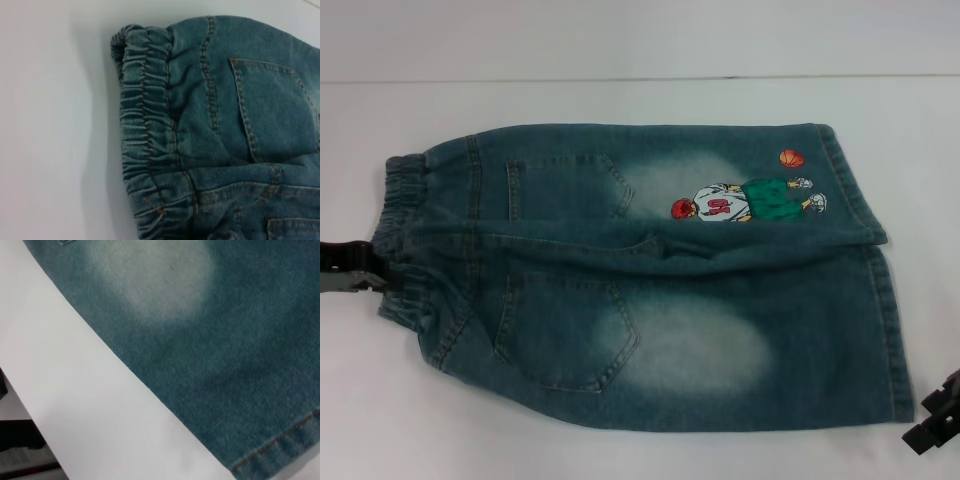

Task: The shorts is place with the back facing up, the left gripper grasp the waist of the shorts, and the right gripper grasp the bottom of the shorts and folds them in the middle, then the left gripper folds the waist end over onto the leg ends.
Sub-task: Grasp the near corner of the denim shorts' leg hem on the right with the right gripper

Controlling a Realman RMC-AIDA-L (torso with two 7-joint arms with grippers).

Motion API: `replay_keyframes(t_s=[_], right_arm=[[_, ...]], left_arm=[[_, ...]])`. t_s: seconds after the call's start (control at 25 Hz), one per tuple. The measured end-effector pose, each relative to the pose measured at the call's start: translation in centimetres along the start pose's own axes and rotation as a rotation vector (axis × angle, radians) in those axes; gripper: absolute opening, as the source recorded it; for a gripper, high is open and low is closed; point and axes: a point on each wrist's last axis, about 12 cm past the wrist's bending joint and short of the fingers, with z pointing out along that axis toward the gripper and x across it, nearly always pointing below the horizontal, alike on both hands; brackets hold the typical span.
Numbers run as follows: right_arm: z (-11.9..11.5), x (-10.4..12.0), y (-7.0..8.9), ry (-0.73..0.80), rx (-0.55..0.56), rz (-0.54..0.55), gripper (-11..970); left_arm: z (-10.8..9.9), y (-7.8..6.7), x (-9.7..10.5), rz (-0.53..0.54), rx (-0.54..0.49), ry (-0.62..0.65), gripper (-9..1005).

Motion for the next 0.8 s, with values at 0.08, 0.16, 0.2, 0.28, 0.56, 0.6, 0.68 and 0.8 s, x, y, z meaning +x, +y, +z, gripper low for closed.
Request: replay_keyframes(t_s=[0.08,0.16,0.2,0.28,0.56,0.6,0.68,0.8], right_arm=[[0.0,-0.2,0.0,0.000,0.001,-0.003,702],[0.1,-0.4,0.0,-0.001,0.001,-0.006,701],[0.2,-0.4,0.0,-0.001,0.001,-0.007,700],[0.3,-0.7,0.0,-0.002,0.002,-0.009,699],[0.5,-1.2,-0.1,-0.017,0.012,-0.015,694],[0.4,-1.3,-0.1,-0.021,0.011,-0.015,693],[0.4,-1.4,-0.1,-0.033,0.008,-0.018,692],[0.3,-1.7,0.1,-0.060,-0.002,-0.029,690]], left_arm=[[0.0,0.0,0.0,0.001,0.000,0.000,74],[0.1,0.0,0.0,0.001,0.001,0.001,76],[0.1,0.0,0.0,0.001,0.002,0.001,77],[0.1,-0.1,0.1,0.001,0.003,0.001,78],[0.1,-0.2,0.1,0.004,0.004,0.001,83],[0.1,-0.2,0.1,0.004,0.004,0.001,84],[0.2,-0.2,0.1,0.005,0.004,0.001,85],[0.2,-0.2,0.1,0.005,0.004,0.000,87]])
